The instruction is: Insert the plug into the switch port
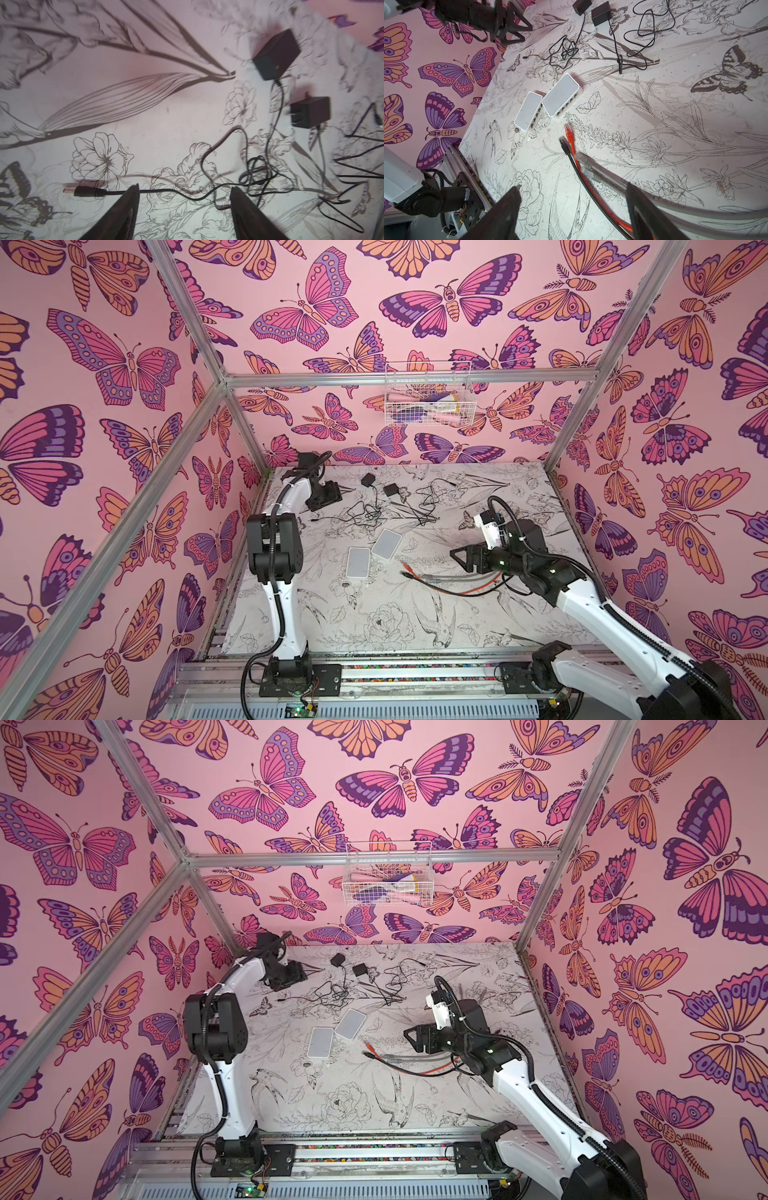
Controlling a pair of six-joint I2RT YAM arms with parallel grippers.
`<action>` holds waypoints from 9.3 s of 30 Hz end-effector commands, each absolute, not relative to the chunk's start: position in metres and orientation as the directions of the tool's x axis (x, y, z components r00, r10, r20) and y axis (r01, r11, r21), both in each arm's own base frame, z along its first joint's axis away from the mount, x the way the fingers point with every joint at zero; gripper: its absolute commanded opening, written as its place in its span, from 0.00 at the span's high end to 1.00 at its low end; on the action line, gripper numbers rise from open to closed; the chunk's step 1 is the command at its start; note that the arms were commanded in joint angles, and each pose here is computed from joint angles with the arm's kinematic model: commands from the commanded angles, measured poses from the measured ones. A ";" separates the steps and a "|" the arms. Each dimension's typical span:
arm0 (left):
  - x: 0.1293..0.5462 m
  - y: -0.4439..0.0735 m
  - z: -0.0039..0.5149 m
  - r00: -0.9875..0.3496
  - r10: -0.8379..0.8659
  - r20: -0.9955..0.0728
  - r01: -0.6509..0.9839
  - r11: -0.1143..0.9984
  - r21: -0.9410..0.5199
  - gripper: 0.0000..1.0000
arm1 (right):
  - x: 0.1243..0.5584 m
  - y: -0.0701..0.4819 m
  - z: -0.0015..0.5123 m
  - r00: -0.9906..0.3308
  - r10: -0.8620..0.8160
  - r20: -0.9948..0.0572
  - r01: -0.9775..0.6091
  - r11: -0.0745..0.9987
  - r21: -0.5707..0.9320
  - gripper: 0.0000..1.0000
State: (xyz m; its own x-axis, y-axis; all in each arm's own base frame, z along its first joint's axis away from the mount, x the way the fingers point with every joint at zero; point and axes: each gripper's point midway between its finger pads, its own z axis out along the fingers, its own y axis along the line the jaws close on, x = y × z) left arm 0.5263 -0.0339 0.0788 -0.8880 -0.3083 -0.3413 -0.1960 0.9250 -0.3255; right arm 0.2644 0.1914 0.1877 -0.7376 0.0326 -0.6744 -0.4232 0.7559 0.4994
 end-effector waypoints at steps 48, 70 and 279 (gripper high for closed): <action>0.417 -0.112 0.052 -0.975 -0.107 -0.195 -0.040 0.946 -0.321 0.29 | 0.246 0.212 0.181 -0.769 0.021 -0.638 -0.413 0.745 0.523 0.21; 0.393 -0.128 0.028 -0.971 0.190 -0.144 0.204 0.975 -0.091 0.42 | 0.239 0.215 0.181 -0.749 -0.014 -0.662 -0.454 0.739 0.498 0.21; 0.115 -0.266 0.243 -0.043 -0.038 -0.998 0.954 0.296 -0.053 1.00 | 0.209 0.230 0.300 -0.722 0.211 -0.659 -0.544 0.416 0.729 1.00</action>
State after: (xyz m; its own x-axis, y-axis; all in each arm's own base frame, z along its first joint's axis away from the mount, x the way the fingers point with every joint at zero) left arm 0.1236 -0.2626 0.2224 -0.2073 0.0484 -0.9771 0.9187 0.3529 -0.1775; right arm 0.2136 0.2282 0.2816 -0.7636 0.2119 -0.6099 -0.4798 0.4458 0.7557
